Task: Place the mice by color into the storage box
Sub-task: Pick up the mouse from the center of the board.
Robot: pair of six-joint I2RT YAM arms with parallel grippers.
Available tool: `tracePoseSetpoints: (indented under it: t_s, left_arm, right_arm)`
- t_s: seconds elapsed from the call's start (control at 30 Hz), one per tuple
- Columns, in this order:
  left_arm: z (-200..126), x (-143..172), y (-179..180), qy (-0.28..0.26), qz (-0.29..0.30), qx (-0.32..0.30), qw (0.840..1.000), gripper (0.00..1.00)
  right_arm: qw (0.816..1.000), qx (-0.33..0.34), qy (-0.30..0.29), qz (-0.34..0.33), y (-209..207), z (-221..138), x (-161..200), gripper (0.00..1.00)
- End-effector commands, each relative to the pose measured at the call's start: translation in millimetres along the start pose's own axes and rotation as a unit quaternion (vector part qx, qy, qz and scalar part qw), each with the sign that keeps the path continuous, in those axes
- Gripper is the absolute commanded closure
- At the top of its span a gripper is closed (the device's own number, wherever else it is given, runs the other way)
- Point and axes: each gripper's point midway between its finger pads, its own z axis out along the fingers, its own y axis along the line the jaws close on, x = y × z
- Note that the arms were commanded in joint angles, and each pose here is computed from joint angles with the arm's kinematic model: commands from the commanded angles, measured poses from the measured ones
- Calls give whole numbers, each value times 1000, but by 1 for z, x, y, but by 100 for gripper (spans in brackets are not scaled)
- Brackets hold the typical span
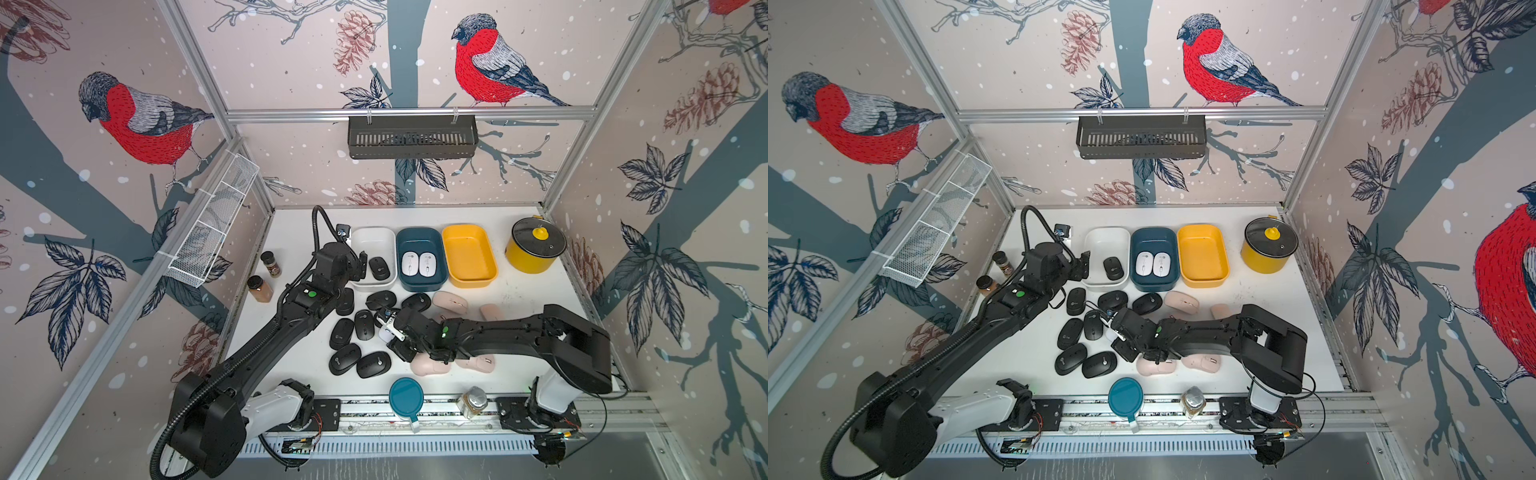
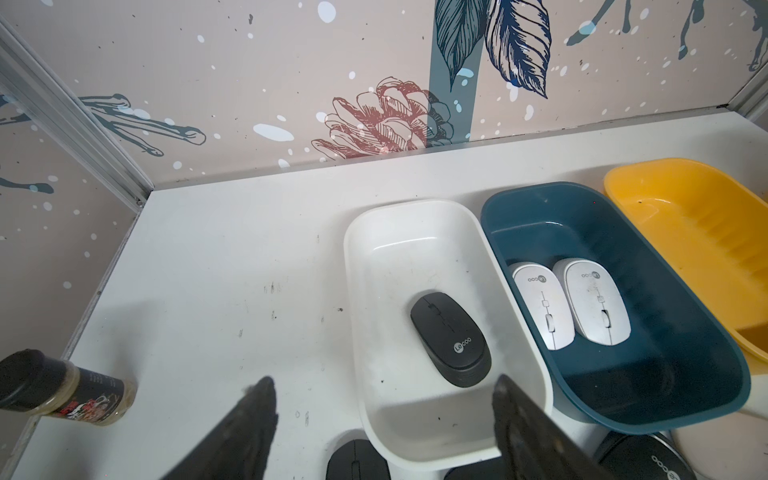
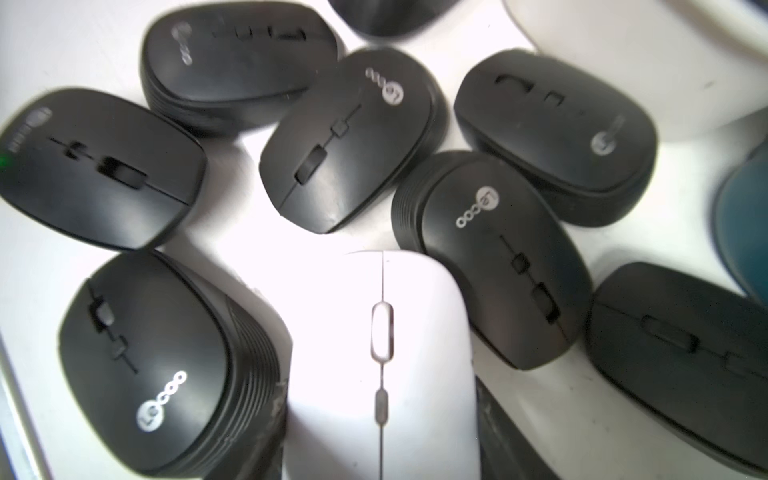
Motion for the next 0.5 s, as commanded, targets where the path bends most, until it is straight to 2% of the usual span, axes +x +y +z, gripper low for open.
tracePoseSetpoints:
  t_s: [0.0, 0.3, 0.47]
  left_arm:
    - [-1, -10, 0, -16, -3, 0, 1000, 20]
    - [-3, -12, 2, -20, -2, -4, 1000, 20]
    - [-4, -12, 1, -21, -4, -1, 1000, 20]
  right_arm:
    - [999, 2, -30, 24, -4, -10, -17, 45]
    - [991, 5, -88, 101, -34, -40, -44, 45]
    - [973, 37, -125, 189, -79, -58, -58, 46]
